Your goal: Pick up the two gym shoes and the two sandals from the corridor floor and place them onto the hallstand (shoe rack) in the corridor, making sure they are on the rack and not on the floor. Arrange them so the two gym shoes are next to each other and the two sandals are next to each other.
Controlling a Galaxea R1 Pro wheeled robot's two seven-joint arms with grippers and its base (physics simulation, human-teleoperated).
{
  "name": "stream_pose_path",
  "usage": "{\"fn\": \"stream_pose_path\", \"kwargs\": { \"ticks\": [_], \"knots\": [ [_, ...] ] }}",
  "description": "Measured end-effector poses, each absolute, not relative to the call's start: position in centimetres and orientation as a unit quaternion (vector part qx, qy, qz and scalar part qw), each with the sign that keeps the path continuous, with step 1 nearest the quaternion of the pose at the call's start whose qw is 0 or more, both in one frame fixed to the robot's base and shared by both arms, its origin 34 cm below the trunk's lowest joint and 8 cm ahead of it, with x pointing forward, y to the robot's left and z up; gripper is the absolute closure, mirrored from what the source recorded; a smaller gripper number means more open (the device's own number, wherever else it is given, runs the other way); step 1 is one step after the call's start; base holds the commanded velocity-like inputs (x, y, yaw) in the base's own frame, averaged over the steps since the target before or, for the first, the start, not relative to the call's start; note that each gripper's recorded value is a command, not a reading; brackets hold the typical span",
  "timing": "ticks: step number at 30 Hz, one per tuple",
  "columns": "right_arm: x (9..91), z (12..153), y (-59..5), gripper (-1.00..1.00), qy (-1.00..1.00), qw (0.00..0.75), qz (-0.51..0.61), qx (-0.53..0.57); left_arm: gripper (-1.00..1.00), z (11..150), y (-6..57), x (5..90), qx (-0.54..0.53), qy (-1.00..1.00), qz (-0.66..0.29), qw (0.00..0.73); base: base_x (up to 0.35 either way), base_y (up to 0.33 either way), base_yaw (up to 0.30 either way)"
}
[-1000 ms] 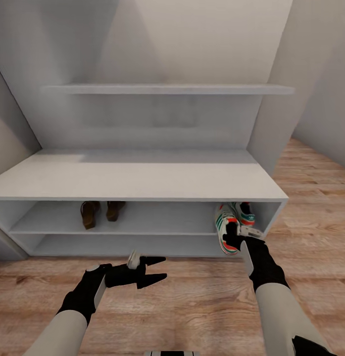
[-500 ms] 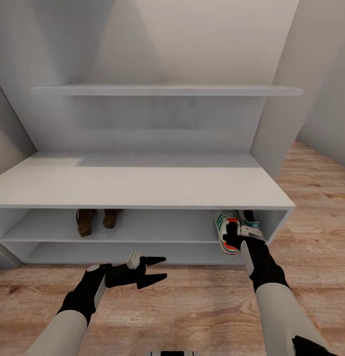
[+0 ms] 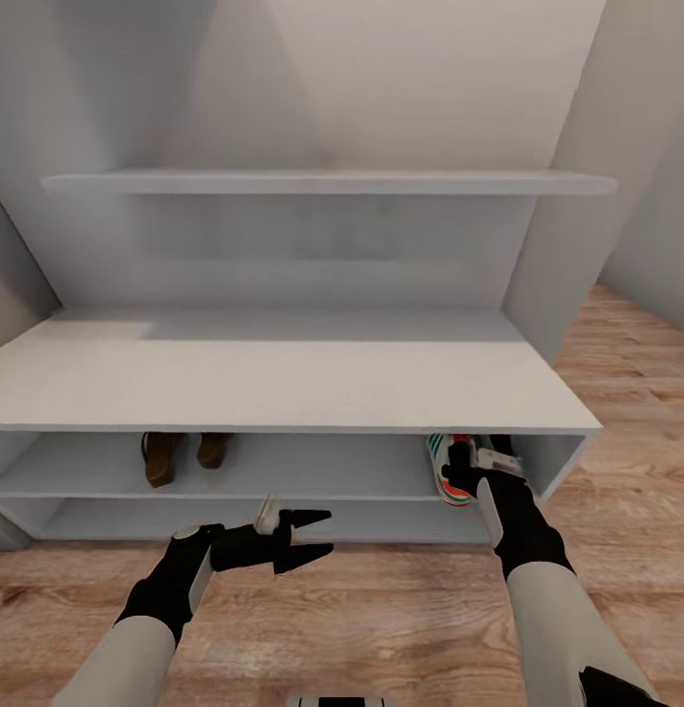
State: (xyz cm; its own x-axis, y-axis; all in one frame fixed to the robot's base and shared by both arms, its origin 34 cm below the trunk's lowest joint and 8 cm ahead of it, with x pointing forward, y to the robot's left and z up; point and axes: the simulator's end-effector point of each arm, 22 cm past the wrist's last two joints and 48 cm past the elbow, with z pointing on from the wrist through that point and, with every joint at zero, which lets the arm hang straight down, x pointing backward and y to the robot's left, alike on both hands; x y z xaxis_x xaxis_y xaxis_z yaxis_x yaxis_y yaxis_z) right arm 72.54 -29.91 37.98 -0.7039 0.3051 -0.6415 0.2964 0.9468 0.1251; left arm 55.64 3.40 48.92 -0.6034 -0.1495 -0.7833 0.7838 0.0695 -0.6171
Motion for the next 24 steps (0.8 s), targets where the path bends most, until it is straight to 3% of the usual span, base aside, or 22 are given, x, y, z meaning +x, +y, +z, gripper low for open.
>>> {"fn": "stream_pose_path", "kwargs": {
  "ticks": [24],
  "knots": [
    [72.55,37.94,-29.91,1.00,0.923,0.348,0.006,0.163,-1.00,48.88,3.40,55.65,0.251,0.632,-0.634,0.368,0.059,0.000,0.000]
  ]
}}
